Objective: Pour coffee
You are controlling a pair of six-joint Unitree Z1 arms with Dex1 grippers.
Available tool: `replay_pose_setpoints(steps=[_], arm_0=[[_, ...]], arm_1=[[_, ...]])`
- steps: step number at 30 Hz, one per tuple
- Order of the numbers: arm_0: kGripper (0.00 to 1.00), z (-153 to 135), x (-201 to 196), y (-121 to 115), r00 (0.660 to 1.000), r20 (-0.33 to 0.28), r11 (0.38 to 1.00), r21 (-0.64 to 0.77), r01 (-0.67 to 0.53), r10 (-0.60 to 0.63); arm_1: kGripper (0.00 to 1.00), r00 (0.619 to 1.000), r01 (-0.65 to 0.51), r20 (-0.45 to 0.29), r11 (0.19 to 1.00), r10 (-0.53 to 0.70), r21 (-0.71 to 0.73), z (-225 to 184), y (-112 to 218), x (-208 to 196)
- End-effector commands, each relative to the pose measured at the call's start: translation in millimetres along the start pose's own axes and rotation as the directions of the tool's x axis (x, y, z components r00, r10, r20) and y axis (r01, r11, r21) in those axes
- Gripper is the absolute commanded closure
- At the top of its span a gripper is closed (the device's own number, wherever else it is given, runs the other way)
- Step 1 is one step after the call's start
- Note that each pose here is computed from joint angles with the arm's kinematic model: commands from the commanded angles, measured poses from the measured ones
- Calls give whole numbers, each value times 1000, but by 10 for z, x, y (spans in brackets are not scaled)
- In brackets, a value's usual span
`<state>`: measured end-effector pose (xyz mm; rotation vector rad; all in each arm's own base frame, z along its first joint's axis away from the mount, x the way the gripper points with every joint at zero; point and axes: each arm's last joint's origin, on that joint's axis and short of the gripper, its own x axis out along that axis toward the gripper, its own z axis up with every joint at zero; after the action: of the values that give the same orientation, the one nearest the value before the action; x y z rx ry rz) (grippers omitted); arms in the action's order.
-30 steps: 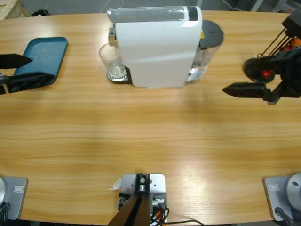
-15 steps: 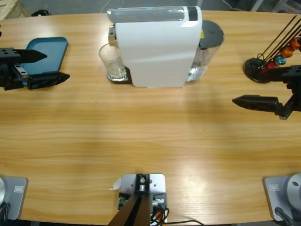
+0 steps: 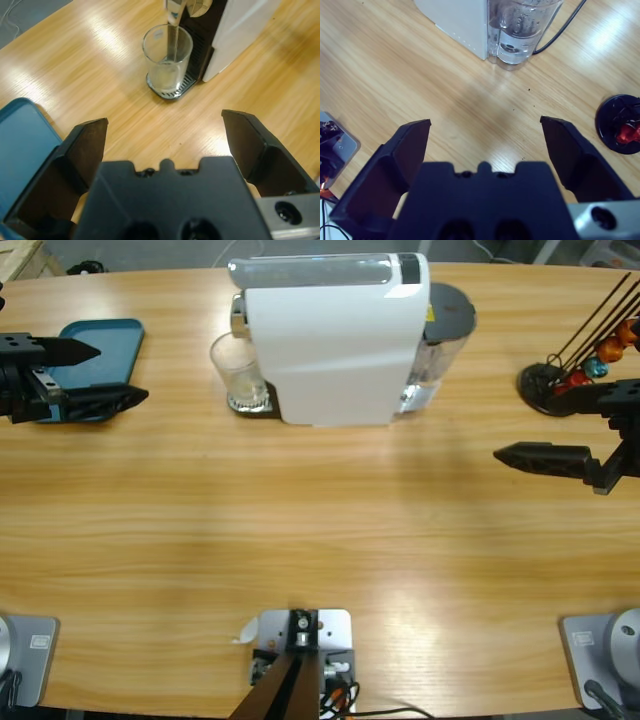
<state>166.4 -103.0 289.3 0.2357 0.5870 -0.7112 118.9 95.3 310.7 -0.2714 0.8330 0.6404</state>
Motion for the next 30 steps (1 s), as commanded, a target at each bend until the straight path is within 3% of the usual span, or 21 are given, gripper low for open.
replay_pose_setpoints(steps=[1,7,15,27,30], arm_0=[[0,-37,10,14,1000,-1,998,51,23,-23],[0,-125,0,22,998,-33,954,292,69,-62],[0,-137,-53,19,998,6,952,301,53,-58],[3,-244,17,47,998,-27,943,327,54,-48],[1,-225,29,40,997,-13,938,338,74,-74]], arm_1=[[0,999,26,-43,999,-25,27,-71,-29,100],[0,998,46,-40,999,-44,27,-83,-39,108],[0,998,45,-36,999,-44,28,-88,-39,112],[0,998,45,-35,999,-44,28,-99,-40,143],[0,999,44,-31,999,-43,26,-106,-37,134]])
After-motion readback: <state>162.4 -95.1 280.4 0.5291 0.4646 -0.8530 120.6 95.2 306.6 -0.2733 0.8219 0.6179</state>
